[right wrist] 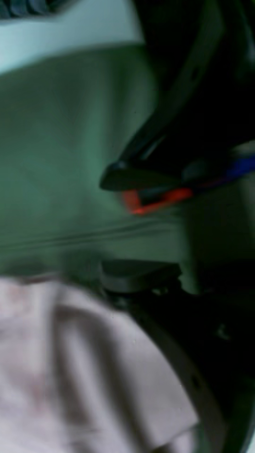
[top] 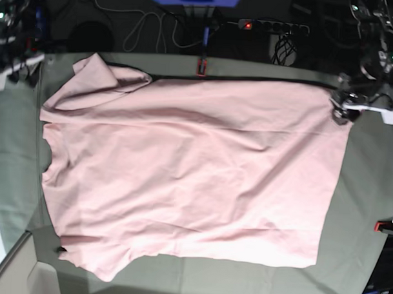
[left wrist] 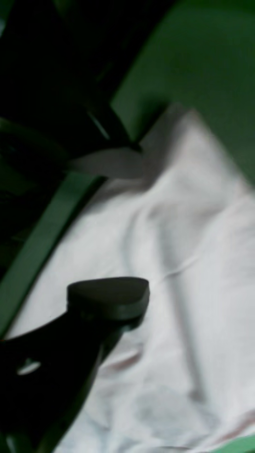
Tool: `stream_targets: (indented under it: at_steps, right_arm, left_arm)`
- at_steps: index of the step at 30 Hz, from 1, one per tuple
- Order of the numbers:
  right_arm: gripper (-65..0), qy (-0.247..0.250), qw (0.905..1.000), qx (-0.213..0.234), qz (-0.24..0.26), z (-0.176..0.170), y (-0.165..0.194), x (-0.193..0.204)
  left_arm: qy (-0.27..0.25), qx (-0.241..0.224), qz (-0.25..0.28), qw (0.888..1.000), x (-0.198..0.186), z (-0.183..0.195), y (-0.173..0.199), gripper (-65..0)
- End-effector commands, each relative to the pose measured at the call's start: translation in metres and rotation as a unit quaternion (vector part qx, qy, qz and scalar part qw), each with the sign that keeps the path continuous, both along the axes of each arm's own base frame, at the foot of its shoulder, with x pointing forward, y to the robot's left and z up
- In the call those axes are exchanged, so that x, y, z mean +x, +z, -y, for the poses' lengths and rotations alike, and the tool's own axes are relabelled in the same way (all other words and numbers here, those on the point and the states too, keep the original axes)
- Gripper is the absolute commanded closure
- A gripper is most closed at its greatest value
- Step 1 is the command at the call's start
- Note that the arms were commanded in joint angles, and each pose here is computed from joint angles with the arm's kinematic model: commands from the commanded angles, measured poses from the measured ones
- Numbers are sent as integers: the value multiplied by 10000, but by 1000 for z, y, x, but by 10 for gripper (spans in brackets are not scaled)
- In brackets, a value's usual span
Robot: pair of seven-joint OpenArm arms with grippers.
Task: Layout the t-shirt on the table in an organized manner, then fold the t-shirt properly
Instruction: 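Grasp the shirt corners with both grippers and pull them apart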
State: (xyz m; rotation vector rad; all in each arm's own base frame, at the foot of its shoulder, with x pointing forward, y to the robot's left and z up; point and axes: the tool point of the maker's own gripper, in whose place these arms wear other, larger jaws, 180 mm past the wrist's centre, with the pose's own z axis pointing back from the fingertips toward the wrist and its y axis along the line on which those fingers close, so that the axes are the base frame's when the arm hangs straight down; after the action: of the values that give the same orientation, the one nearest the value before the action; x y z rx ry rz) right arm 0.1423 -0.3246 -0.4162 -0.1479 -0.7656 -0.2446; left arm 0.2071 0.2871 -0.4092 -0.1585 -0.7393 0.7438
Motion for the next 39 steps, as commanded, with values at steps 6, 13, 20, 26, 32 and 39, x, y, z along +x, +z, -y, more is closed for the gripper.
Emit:
stream_targets:
  at_steps: [6,13,20,26,32,39]
  right_arm:
    - [-315,232,9992,294,-165,-34,-14,-19]
    - [-315,510,9971,487,-283,-57,-23,-19]
    - [-315,1011,9909,768,-457,-95,-34,-21]
    - [-315,1210,9876,874,-480,-110,-37,-19]
    - [-315,1304,9863,903,-462,-116,-36,-16]
    - [-367,1277,9874,836,-428,-111,-33,-14]
  left_arm:
    - [488,36,-206,9986,-10,-35,-15,-423]
    - [738,-170,-384,9964,-7,-42,-38,-423]
    - [908,-385,-570,9935,-5,-42,-58,-423]
    - [944,-433,-616,9927,-6,-42,-63,-421]
    - [937,-434,-618,9927,-5,-42,-63,-421]
    - [937,-434,-618,9927,-5,-42,-63,-422]
